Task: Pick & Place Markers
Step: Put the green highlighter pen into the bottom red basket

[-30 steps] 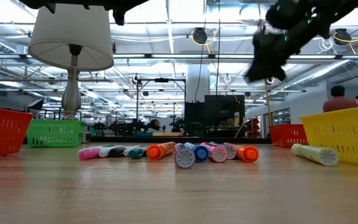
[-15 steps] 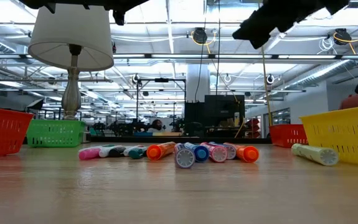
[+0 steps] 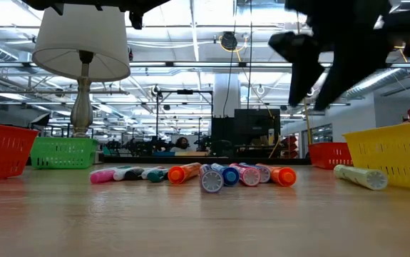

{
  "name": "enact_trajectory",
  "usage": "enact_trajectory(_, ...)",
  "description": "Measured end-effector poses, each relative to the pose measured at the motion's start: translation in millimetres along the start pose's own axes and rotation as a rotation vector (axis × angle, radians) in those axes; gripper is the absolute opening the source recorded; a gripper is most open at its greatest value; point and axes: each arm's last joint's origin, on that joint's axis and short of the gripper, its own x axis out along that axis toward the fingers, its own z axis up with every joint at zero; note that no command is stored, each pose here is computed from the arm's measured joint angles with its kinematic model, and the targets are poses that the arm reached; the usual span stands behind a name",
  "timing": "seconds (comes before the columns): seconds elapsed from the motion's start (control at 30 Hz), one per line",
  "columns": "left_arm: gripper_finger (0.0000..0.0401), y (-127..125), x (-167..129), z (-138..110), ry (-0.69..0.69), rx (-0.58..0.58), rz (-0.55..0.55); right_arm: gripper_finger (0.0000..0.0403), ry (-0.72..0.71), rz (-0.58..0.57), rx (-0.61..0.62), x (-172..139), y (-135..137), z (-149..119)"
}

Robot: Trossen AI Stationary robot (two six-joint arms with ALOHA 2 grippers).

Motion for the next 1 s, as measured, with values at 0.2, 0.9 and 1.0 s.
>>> enact_trajectory(0.2,0.0031,-0.1,-0.1,-1.8,0.018,-0.05,0.0,0.0201,0.155,0.069,-0.104,21.1,8.3,-0.1)
enact_trajectory(0.9,0.0031,-0.1,-0.1,-2.0,0.021,-0.036,0.0,0.0201,0.317,0.211,-0.159,45.0,20.9,-12.6)
enact_trajectory(1.0,0.0031,-0.1,-0.1,-2.0,0.021,-0.036,0.0,0.0201,0.282,0.206,-0.165,46.9,17.2,-9.9)
